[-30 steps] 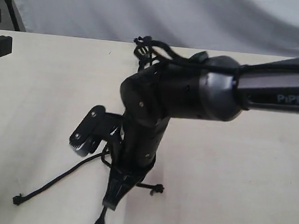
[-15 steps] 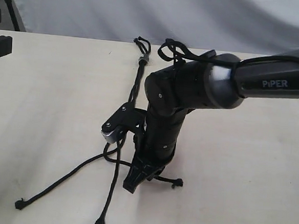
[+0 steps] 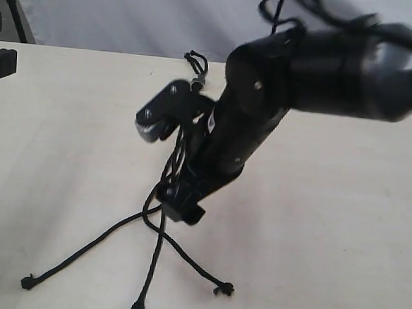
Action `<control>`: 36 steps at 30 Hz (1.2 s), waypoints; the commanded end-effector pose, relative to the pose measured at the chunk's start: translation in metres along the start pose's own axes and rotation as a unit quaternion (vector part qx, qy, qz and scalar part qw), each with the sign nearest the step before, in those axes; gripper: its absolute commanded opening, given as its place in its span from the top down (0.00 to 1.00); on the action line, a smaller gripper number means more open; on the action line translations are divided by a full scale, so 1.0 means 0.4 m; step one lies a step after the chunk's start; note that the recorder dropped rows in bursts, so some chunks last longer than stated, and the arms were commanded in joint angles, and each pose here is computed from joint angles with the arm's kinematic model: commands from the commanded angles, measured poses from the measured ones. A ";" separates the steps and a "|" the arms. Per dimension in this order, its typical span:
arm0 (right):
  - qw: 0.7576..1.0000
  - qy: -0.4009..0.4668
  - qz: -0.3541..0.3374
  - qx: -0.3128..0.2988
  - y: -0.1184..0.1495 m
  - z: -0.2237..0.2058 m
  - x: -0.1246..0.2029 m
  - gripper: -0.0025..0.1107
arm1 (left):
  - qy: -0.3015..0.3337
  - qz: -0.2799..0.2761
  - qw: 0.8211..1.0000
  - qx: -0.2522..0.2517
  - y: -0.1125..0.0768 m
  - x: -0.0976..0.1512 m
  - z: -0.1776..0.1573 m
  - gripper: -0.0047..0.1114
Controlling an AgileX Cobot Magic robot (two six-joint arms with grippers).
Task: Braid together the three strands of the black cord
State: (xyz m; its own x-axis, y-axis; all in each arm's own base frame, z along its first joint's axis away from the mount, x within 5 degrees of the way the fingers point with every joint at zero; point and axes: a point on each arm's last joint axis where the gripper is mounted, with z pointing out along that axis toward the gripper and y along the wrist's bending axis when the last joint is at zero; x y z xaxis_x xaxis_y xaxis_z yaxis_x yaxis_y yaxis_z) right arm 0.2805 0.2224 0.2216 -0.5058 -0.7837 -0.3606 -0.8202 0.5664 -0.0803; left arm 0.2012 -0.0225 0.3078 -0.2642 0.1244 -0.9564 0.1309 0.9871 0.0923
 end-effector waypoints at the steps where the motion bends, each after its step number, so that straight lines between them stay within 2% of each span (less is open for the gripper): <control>1: 0.991 -0.123 -0.002 0.055 -0.010 -0.185 -0.015 0.09 | -0.009 -0.017 1.000 0.002 0.000 -0.001 -0.001 0.96; 5: 0.972 -0.220 -0.002 0.087 -0.003 -0.324 -0.009 0.09 | -0.012 -0.016 1.000 0.002 0.000 -0.002 -0.001 0.96; 9: 0.957 -0.272 -0.002 0.103 0.006 -0.404 0.006 0.09 | -0.012 -0.016 1.000 0.002 0.000 -0.002 -0.001 0.96; 14: 0.950 -0.295 0.000 0.107 0.012 -0.444 0.017 0.09 | -0.012 -0.016 1.000 0.002 0.000 -0.002 -0.001 0.96; 23: 0.951 -0.292 0.000 0.106 0.011 -0.438 0.015 0.09 | -0.013 -0.016 1.000 0.002 0.000 -0.004 -0.007 0.96; 27: 0.951 -0.291 0.000 0.105 0.012 -0.438 0.016 0.09 | -0.051 -0.016 0.999 0.002 0.000 -0.018 -0.053 0.96; 36: 0.951 -0.291 0.000 0.105 0.012 -0.438 0.016 0.09 | -0.168 -0.016 0.986 -0.007 0.001 -0.017 -0.225 0.96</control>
State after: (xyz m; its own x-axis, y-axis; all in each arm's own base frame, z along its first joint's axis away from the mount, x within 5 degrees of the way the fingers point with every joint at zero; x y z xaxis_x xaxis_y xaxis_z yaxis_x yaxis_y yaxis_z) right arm 0.2251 0.1768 0.3819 -0.2167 -0.5525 -0.8049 -0.7242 0.6438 -0.2469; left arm 0.1347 -0.0157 0.3361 -0.0068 0.0754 -0.9971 0.1167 0.9904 0.0741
